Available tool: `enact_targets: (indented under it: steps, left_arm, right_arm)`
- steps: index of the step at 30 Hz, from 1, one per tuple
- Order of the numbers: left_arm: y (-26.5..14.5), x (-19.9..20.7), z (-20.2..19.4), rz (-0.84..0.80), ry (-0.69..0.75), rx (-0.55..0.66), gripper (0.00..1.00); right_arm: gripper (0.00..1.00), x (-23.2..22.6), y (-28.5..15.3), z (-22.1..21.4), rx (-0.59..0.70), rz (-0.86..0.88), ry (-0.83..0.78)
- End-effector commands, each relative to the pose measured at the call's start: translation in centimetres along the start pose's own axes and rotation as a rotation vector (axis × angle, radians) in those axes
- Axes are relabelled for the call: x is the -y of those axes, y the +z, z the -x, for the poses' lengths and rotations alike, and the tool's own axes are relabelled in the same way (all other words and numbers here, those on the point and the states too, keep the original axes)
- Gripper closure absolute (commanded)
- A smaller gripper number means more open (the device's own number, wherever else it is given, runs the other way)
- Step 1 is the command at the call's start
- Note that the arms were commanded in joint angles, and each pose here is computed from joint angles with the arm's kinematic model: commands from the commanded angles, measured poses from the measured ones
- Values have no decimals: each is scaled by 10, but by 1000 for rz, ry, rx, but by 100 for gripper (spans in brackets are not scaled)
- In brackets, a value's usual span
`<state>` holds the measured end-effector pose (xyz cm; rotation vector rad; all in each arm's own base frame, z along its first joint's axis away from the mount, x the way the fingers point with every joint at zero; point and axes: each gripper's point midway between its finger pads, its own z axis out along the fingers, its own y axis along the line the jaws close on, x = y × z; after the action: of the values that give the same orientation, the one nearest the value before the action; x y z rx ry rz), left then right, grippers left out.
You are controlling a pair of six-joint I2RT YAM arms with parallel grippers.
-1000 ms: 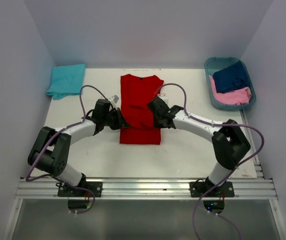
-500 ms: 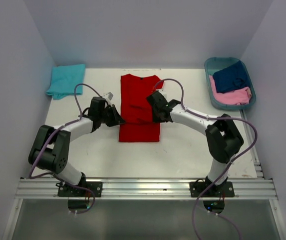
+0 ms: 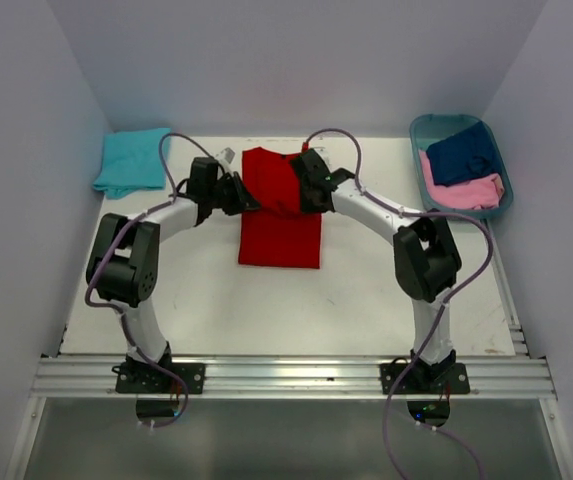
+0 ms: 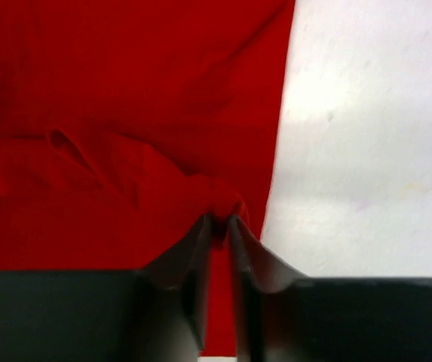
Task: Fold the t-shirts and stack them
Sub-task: Fold the folded rectangular tshirt in 1/3 of the way, then grab one side of the 2/3 rectangular tshirt with both arms
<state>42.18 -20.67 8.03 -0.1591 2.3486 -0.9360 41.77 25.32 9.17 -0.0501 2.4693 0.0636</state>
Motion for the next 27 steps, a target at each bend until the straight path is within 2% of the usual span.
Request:
enact_targets:
  steps: [1, 2, 3, 4, 7, 9, 12, 13, 15, 16, 19, 21, 27]
  left_arm:
    - [6, 26, 71, -65, 78, 123, 96]
    - [6, 24, 78, -46, 75, 129, 59]
    - [4, 21, 89, -16, 78, 151, 1]
    - [2, 18, 93, -3, 81, 162, 0]
    - [-21, 25, 109, 15, 90, 213, 0]
    - [-30, 20, 98, 30, 87, 216, 0]
    - [-49, 22, 82, 22, 89, 223, 0]
    - [-56, 24, 79, 20, 92, 229, 0]
    - [-58, 7, 41, 53, 44, 132, 0]
    - [-57, -7, 19, 79, 19, 84, 0]
    - [-58, -21, -20, 75, -6, 14, 0]
    - [-57, -25, -33, 60, -4, -6, 0]
    - [-44, -37, -57, 51, -42, -115, 0]
  right_arm:
    - [76, 13, 12, 34, 26, -73, -9]
    - [52, 24, 14, 42, 32, -119, -2]
    - [9, 29, 15, 49, 20, -152, 1]
    - [1, 32, 12, 54, 30, -175, 0]
    - [1, 39, 2, 60, 67, -194, -2]
    - [1, 41, -21, 70, 122, -163, 21]
    - [1, 47, -40, 60, 142, -130, 37]
    - [1, 51, -39, 45, 115, -125, 37]
    - [1, 53, -52, 36, 108, -92, 52]
    - [1, 51, -47, 16, 66, -63, 58]
    - [1, 47, -49, -17, 15, 13, 96]
    - [1, 42, -50, -44, -49, 76, 118]
    - [5, 22, -43, -70, -112, 189, 209]
